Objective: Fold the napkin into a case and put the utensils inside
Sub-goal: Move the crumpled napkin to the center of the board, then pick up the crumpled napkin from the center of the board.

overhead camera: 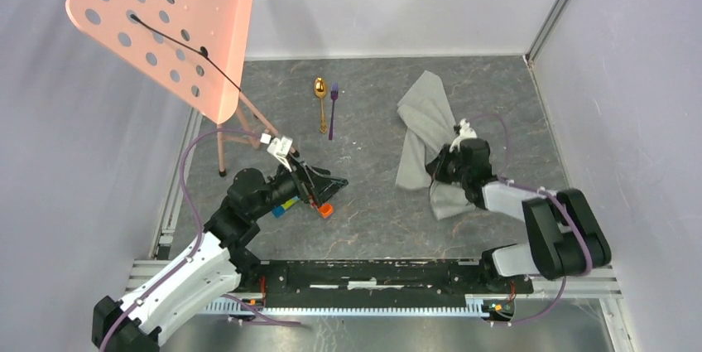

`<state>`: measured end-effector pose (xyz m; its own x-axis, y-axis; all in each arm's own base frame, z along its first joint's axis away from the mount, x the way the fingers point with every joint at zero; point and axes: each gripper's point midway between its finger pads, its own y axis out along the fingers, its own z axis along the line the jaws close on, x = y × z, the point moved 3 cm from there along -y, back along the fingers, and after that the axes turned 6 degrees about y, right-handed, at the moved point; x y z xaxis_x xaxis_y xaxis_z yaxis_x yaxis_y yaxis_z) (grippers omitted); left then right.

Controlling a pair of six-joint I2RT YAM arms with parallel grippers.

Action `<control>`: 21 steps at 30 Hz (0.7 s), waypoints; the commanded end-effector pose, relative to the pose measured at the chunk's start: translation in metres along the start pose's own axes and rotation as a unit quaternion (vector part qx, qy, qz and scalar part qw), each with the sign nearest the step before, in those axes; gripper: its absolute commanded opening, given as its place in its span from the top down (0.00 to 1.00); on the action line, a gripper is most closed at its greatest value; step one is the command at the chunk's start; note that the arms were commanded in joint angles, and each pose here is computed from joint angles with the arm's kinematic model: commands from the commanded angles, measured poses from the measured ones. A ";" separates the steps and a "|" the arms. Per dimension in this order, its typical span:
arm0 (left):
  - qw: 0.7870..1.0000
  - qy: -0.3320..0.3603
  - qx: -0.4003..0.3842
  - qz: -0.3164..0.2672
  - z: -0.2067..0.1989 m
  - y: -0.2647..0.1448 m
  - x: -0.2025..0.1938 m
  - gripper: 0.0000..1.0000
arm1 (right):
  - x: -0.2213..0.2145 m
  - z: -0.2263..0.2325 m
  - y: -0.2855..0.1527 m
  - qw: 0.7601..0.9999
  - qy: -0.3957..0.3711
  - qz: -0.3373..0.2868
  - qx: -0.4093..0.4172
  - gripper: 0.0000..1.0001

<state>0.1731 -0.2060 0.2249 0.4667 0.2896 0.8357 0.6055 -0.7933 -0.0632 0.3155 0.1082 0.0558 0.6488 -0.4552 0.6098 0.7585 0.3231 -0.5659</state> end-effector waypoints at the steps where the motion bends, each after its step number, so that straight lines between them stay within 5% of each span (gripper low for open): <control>1: 1.000 -0.017 0.007 -0.012 -0.002 0.001 -0.004 0.00 | -0.072 0.019 -0.037 0.984 -0.075 0.110 0.115 0.96; 3: 0.999 -0.028 0.017 0.003 0.000 0.006 -0.014 0.00 | -0.081 0.025 -0.051 0.974 -0.100 0.146 0.142 0.77; 6: 0.999 -0.033 0.025 0.031 -0.005 0.014 -0.032 0.00 | -0.065 0.023 -0.068 0.971 -0.176 0.125 0.107 0.48; 8: 0.998 -0.027 0.029 0.044 -0.012 0.019 -0.042 0.00 | -0.045 0.019 -0.082 0.971 -0.209 0.094 0.062 0.38; 13: 0.995 0.002 0.062 0.076 -0.026 0.041 -0.064 0.03 | 0.001 0.026 -0.095 0.974 -0.224 0.013 0.012 0.22; 21: 0.981 0.035 0.081 0.171 -0.063 0.106 -0.111 0.06 | 0.014 0.041 -0.077 0.979 -0.196 0.035 0.042 0.26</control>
<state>0.1342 -0.3214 0.1535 0.6280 -0.0337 0.7775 0.4889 -0.7603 -0.4277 0.2598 0.1057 0.1238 0.6565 -0.0869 0.7493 0.7141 0.3915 -0.5803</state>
